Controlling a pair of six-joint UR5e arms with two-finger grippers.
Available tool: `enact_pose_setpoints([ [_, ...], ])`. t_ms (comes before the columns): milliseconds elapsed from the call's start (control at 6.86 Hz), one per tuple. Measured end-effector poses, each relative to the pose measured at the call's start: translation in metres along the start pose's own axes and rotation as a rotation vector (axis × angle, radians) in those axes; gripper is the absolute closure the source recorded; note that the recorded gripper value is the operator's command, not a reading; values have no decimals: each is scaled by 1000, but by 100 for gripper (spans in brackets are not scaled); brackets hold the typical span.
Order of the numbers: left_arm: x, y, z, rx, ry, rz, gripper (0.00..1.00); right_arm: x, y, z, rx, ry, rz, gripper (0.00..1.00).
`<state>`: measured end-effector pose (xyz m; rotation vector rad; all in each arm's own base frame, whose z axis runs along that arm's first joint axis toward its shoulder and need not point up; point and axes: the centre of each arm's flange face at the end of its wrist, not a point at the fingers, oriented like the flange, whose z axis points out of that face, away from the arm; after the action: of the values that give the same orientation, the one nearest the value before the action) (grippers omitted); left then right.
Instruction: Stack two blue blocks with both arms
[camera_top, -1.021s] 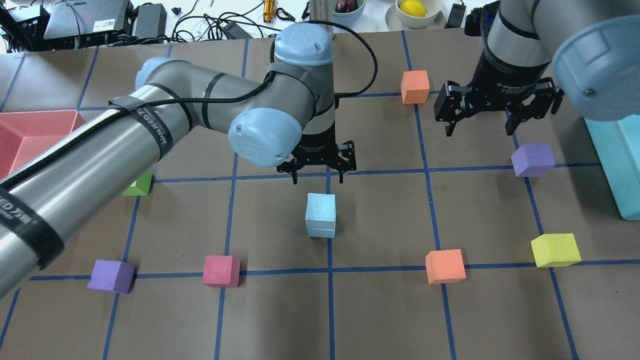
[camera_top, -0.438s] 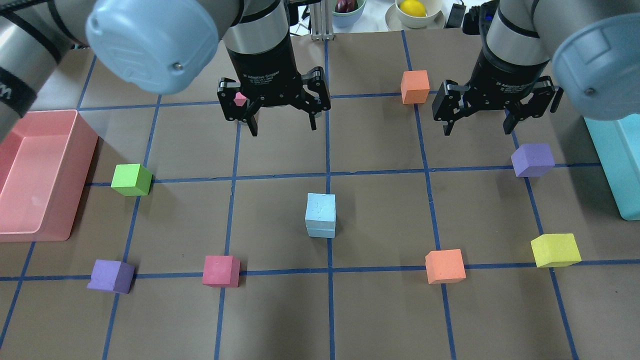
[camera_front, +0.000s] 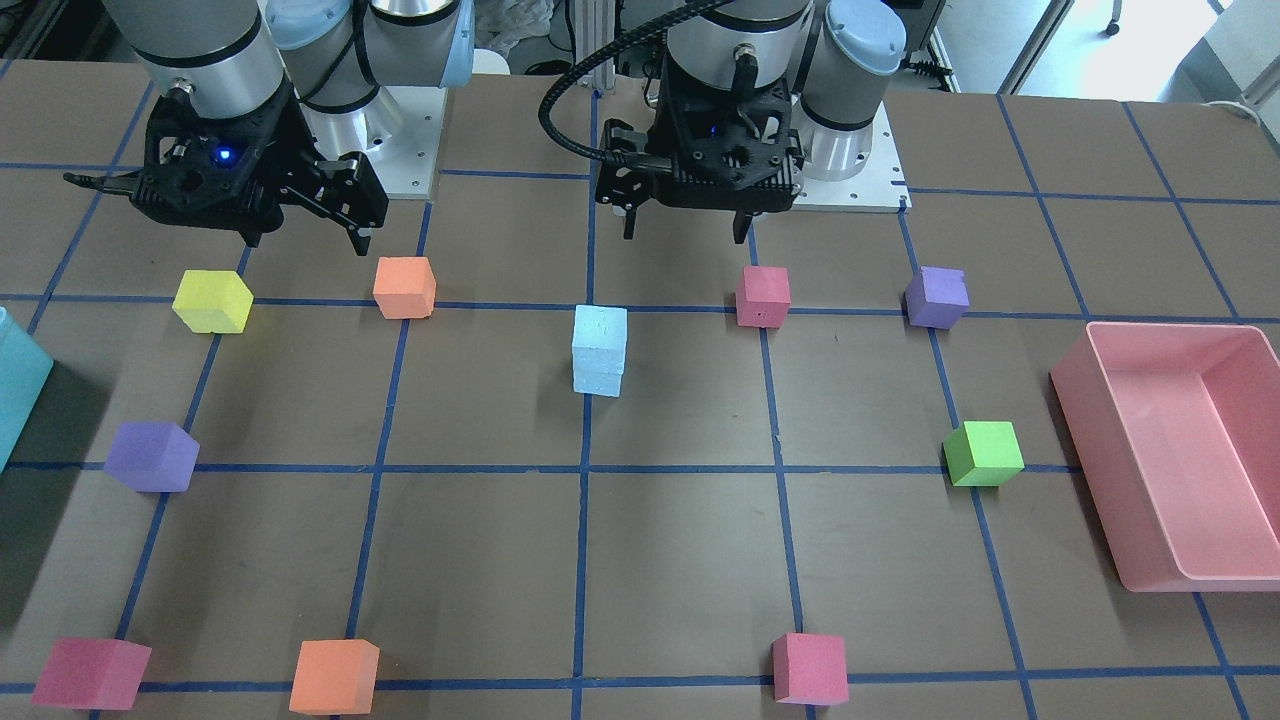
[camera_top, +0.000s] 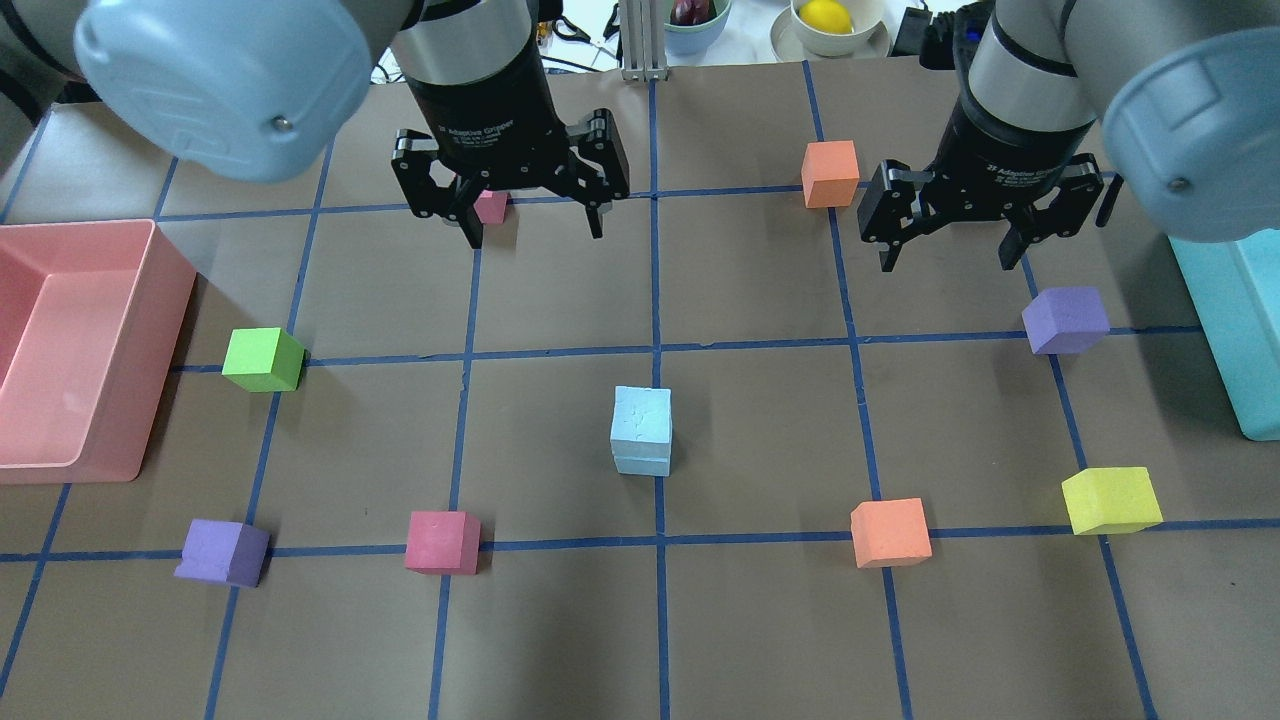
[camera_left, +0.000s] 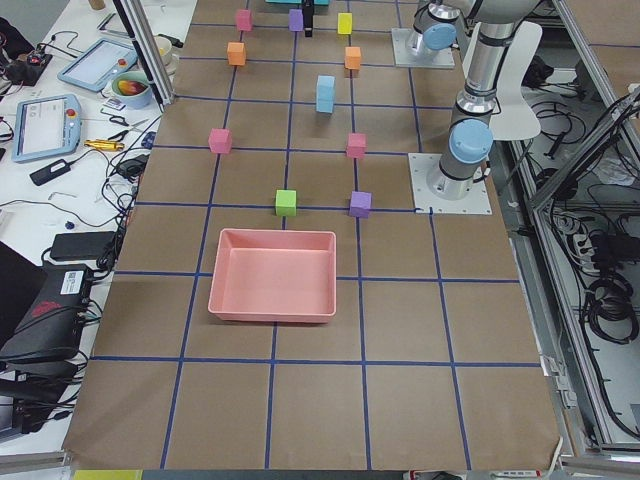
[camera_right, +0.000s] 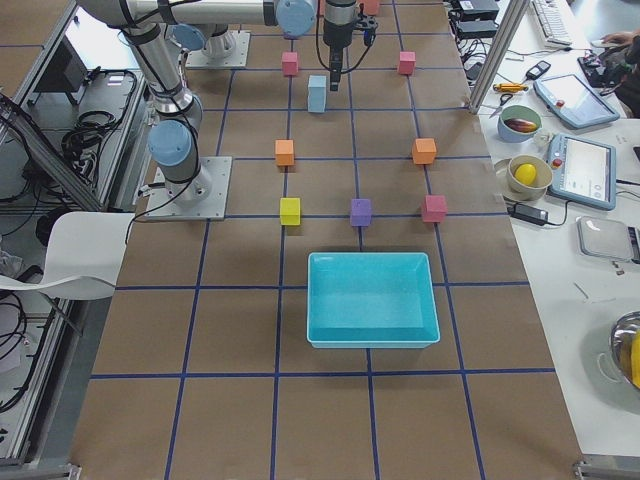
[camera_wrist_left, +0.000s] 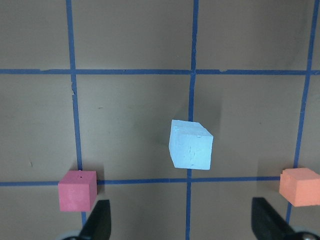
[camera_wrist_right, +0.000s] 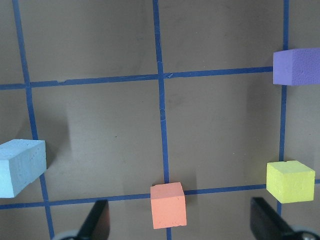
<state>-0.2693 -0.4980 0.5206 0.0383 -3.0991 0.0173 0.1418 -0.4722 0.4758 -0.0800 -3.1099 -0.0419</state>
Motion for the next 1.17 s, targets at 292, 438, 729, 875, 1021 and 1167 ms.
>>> enact_pose_setpoints([
  [292, -56, -21, -15, 50, -15, 67, 0, 0, 0, 1, -4, -3, -1, 0],
  [438, -81, -23, -20, 56, -5, 76, 0, 1, 0, 2, -5, 1, 0, 0],
  [729, -115, -14, -23, 59, 24, 52, 0, 1, 1, 3, -8, 6, 0, 0],
  [875, -121, -6, -23, 60, 23, 46, 0, 1, 1, 3, -9, 6, 0, 0],
  [1021, -123, -1, -20, 61, 22, 38, 0, 2, 0, 3, -8, 6, 0, 0],
  [1167, -123, 0, -18, 65, 21, 36, 0, 2, 0, 3, -8, 6, 0, 0],
])
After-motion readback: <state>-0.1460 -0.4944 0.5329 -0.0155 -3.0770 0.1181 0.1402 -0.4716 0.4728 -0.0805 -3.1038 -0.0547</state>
